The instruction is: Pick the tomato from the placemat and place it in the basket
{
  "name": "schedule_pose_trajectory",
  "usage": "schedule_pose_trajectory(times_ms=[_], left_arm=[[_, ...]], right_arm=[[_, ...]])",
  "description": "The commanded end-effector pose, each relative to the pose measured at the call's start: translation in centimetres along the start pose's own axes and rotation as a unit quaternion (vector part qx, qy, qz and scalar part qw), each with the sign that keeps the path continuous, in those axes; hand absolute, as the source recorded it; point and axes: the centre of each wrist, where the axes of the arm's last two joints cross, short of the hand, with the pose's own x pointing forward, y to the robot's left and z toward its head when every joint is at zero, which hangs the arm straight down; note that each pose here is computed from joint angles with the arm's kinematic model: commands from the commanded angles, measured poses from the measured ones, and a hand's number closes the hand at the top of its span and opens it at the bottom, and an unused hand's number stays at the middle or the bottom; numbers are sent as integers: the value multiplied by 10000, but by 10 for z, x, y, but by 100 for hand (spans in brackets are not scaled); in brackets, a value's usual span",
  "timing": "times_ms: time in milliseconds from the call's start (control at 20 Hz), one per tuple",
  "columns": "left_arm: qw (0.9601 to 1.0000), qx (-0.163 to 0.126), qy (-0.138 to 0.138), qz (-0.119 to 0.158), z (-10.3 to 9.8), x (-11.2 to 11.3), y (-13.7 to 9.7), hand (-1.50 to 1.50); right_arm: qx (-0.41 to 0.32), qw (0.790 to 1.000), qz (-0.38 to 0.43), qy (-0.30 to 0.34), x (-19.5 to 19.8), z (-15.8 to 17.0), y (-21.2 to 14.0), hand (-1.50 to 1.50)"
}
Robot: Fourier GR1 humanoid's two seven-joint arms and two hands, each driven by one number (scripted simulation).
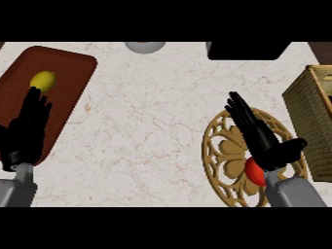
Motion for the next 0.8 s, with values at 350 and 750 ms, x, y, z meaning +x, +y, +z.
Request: schedule_pose_trajectory(times_ms=[350,750], left_arm=[[9579,-2184,-1266,-1364,14,22,-21,0],[9519,-2409,-1429,-1244,15,23,-33,0]], right_arm=[[-954,9729,-553,-2031,28,41,-65,150],[-2457,9627,407,-1058,42,55,3,-150]])
